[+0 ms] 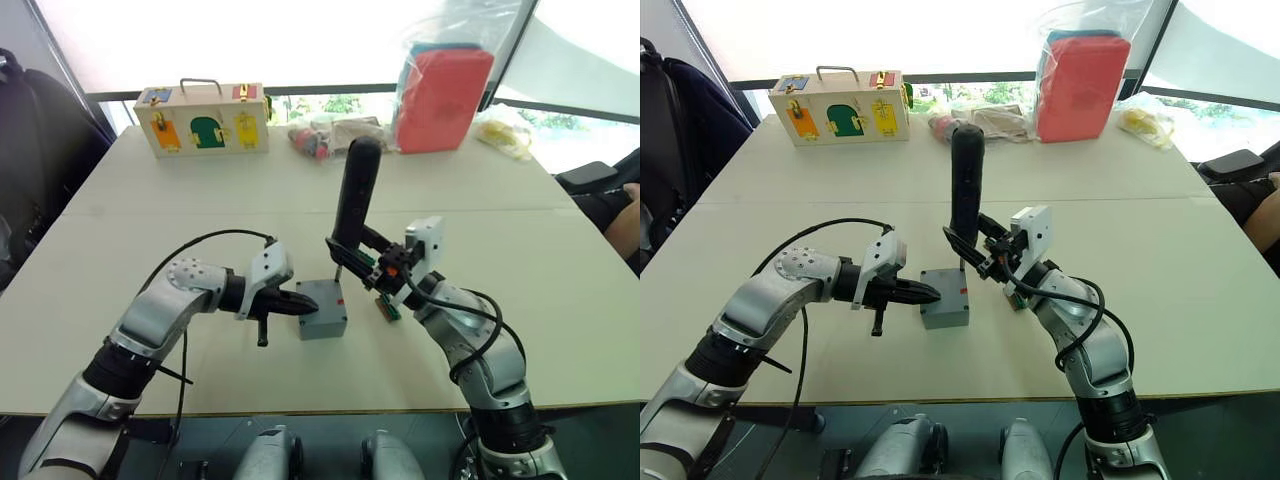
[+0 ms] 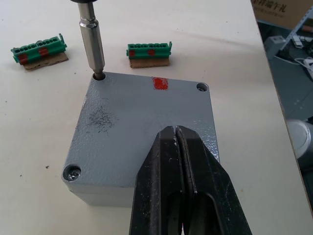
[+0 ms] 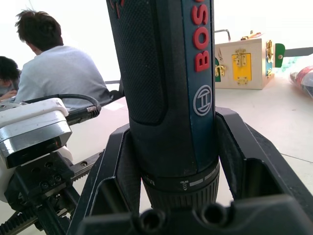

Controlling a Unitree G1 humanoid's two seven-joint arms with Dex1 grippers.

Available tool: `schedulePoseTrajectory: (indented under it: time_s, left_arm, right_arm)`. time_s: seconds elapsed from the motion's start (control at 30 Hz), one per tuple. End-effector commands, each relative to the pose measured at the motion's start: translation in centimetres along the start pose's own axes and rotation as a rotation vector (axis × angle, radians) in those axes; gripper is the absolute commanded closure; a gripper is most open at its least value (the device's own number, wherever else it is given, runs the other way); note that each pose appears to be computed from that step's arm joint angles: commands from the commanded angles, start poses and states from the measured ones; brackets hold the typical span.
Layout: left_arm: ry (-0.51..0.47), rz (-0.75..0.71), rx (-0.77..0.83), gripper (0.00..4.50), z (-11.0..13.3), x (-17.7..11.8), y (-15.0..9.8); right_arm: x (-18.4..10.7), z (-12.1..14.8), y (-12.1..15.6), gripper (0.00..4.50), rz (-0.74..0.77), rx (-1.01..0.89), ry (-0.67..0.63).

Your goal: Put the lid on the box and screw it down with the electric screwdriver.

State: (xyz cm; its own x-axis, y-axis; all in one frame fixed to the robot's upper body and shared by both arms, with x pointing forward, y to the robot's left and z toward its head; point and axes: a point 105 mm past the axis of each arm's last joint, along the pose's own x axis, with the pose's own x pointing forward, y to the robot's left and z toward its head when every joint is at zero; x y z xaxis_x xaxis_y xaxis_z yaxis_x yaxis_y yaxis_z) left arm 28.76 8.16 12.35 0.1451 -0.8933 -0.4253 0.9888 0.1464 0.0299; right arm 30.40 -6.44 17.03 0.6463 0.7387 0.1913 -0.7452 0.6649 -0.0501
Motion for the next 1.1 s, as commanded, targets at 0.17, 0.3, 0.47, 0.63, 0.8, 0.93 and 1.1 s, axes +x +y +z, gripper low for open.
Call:
schedulePoseTrajectory:
  time_s: [0.17, 0.3, 0.47, 0.63, 0.8, 0.93, 1.1]
  left_arm:
    - [0.038, 0.002, -0.032, 4.5, -1.2, 0.2, -0.1]
    - [0.037, -0.001, -0.032, 4.5, -1.2, 0.2, -0.1]
    - [0.039, 0.0, -0.032, 4.5, -1.2, 0.3, -0.1]
    - [0.039, -0.001, -0.03, 4.5, -1.1, 0.3, -0.1]
    - [0.038, -0.002, -0.027, 4.5, -1.1, 0.4, -0.1]
    - [0.041, -0.001, -0.023, 4.5, -1.3, 0.3, 0.0]
    - [0.036, 0.015, -0.008, 4.5, -0.7, -0.3, 0.4]
  right_arm:
    - [-0.9, -5.3, 0.6, 2.73, -0.002, 0.099, 0.205]
    - [-0.9, -5.1, 0.5, 2.73, -0.004, 0.094, 0.199]
    - [-0.9, -4.9, 0.5, 2.73, -0.003, 0.086, 0.191]
    - [-0.9, -4.5, 0.6, 2.73, -0.001, 0.077, 0.183]
    - [-0.7, -3.7, 0.4, 2.73, 0.005, 0.055, 0.166]
    - [-0.4, -2.1, 0.2, 2.73, 0.019, 0.022, 0.134]
    - [0.2, 4.9, 1.0, 2.73, 0.106, -0.071, -0.001]
